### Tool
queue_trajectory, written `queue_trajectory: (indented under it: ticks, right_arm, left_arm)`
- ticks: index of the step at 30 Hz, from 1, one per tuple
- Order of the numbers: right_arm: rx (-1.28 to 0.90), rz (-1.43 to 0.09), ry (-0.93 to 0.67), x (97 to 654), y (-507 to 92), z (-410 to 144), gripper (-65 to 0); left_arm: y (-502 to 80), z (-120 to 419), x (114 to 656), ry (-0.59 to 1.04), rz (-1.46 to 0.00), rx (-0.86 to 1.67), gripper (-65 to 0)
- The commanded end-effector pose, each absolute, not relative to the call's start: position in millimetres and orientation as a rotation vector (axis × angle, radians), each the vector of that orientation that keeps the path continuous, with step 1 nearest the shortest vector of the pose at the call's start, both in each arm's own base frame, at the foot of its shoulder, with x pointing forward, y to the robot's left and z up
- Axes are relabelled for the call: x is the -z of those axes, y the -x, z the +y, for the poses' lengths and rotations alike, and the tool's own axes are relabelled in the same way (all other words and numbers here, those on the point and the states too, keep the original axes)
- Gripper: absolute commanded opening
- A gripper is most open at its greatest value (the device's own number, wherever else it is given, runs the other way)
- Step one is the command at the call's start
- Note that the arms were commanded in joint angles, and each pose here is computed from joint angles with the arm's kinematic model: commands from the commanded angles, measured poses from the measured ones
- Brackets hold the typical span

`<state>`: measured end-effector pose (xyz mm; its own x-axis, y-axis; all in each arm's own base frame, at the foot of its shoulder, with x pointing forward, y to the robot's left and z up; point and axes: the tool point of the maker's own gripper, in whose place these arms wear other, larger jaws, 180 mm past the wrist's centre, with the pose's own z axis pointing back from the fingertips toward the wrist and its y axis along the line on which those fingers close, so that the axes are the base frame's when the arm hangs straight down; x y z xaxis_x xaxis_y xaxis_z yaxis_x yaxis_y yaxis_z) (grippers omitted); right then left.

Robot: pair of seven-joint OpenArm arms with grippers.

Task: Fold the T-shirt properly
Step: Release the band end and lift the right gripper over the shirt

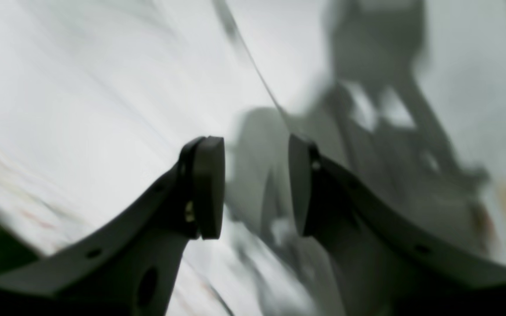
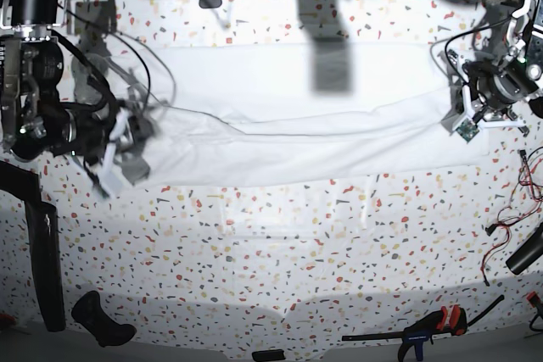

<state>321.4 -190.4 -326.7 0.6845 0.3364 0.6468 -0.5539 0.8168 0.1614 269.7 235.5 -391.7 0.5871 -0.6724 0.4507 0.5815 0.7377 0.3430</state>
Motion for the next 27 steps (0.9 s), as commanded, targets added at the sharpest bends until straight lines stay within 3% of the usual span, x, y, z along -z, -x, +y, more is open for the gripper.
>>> queue_trajectory:
  ticks: [1, 7, 17, 27]
  right_arm:
    - [-0.519, -0.774, -0.430, 294, -341, -176, -41.0]
    - [-0.548, -0.864, -0.500, 272, -371, -121, -41.0]
    - [-0.567, -0.879, -0.361, 306, -400, -50, -41.0]
    - [-0.543, -0.584, -0.385, 362, -368, -43, -41.0]
  left_arm:
    - [-278, 241, 381, -0.195, -0.622, 0.740, -65.0]
    - [-278, 241, 381, -0.195, -0.622, 0.739, -65.0]
    - [-278, 241, 381, -0.196, -0.623, 0.737, -65.0]
    - [-278, 241, 381, -0.196, -0.623, 0.737, -65.0]
